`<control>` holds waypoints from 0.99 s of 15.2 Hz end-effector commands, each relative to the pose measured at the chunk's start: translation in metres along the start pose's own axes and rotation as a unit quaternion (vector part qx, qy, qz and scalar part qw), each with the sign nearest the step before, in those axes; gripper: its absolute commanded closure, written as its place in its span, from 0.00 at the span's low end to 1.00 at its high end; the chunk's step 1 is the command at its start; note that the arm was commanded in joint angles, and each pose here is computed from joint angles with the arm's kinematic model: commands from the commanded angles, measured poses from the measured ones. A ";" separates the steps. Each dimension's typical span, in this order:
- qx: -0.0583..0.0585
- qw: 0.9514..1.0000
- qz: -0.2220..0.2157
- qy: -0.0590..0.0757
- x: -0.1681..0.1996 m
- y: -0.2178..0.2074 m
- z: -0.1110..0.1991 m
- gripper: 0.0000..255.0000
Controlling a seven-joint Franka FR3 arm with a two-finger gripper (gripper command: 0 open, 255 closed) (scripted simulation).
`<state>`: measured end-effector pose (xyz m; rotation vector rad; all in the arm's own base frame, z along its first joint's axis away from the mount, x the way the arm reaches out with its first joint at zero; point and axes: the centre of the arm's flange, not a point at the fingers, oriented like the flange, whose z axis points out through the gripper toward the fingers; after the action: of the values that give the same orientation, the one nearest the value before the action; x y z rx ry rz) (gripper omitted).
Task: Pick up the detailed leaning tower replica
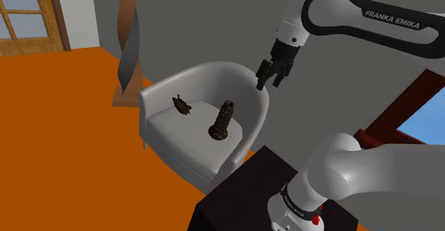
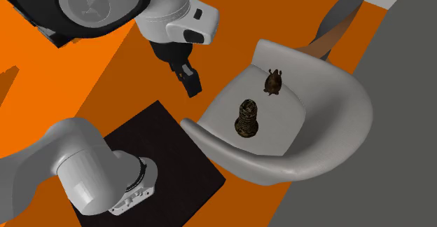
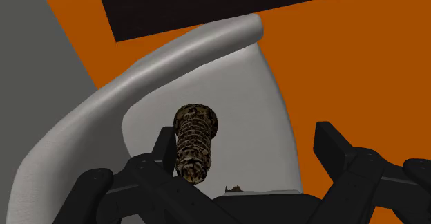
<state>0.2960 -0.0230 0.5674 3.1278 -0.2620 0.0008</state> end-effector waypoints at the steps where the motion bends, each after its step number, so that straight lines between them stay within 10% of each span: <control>1: 0.000 1.000 0.000 0.000 0.000 0.000 0.000 0.00; 15: 0.013 0.999 0.028 0.031 0.106 0.045 0.138 0.00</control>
<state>0.3842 -0.0798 0.4408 3.1389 -0.3445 0.0898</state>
